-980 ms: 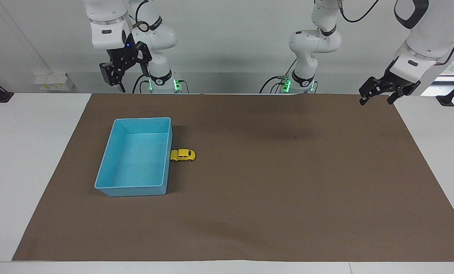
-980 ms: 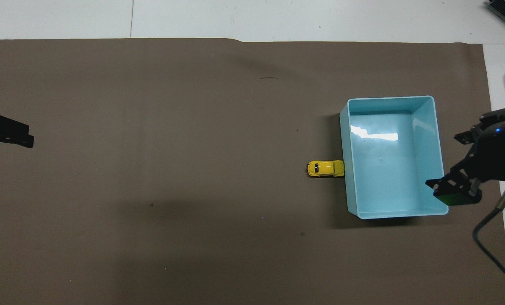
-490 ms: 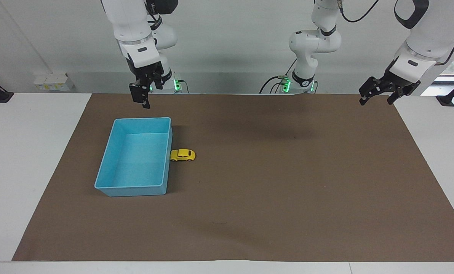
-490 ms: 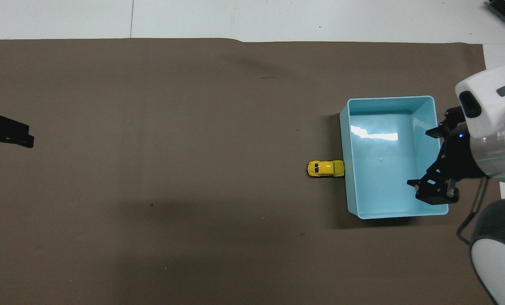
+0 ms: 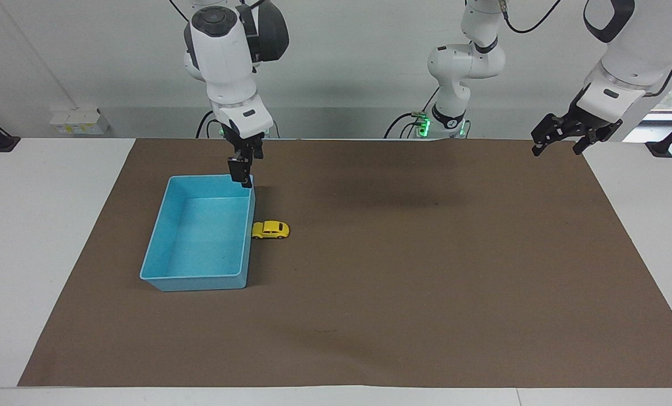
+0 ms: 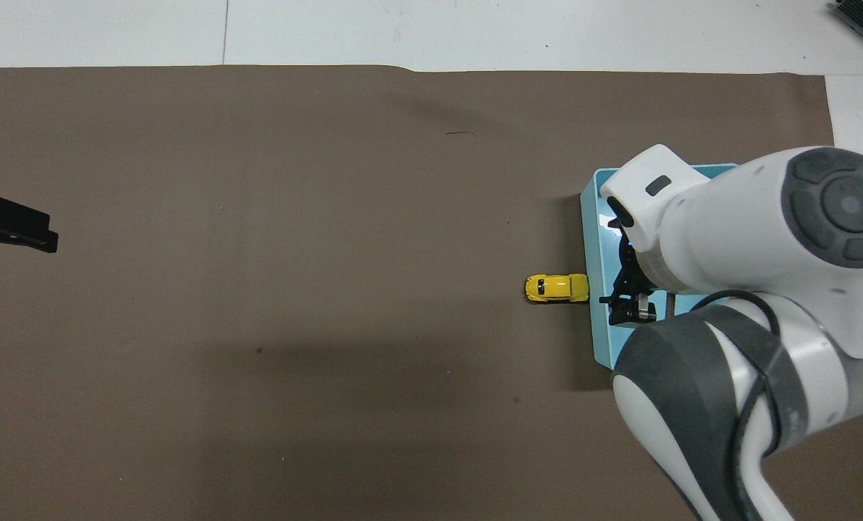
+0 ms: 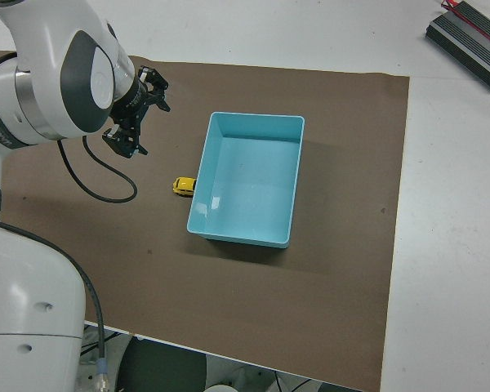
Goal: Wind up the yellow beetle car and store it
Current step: 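Reach the right gripper over the bin toward the car, then grasp the yellow car beside the bin with the right gripper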
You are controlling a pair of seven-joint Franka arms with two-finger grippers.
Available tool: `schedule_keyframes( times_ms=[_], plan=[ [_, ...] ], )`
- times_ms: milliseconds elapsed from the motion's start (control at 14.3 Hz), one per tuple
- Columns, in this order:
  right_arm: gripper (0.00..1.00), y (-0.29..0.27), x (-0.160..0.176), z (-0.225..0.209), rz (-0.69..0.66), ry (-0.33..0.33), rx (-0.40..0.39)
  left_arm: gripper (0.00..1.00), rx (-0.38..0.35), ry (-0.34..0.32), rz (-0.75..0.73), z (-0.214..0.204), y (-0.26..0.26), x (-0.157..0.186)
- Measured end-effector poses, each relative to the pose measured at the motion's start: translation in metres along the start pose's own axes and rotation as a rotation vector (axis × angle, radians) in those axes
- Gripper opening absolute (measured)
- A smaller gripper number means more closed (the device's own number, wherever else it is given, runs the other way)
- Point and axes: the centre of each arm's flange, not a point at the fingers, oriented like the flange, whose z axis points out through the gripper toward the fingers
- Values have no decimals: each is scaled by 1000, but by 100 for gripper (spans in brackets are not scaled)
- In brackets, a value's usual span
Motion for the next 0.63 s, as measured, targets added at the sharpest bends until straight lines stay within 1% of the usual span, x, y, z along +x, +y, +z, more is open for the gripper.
schedule_keyframes(
  times_ms=[350, 630],
  plan=[
    [100, 8, 4, 77, -97, 0, -10, 100, 0, 0, 0, 0, 0, 0],
    [100, 2, 1, 97, -122, -9, 11, 100, 0, 0, 0, 0, 0, 0]
  ],
)
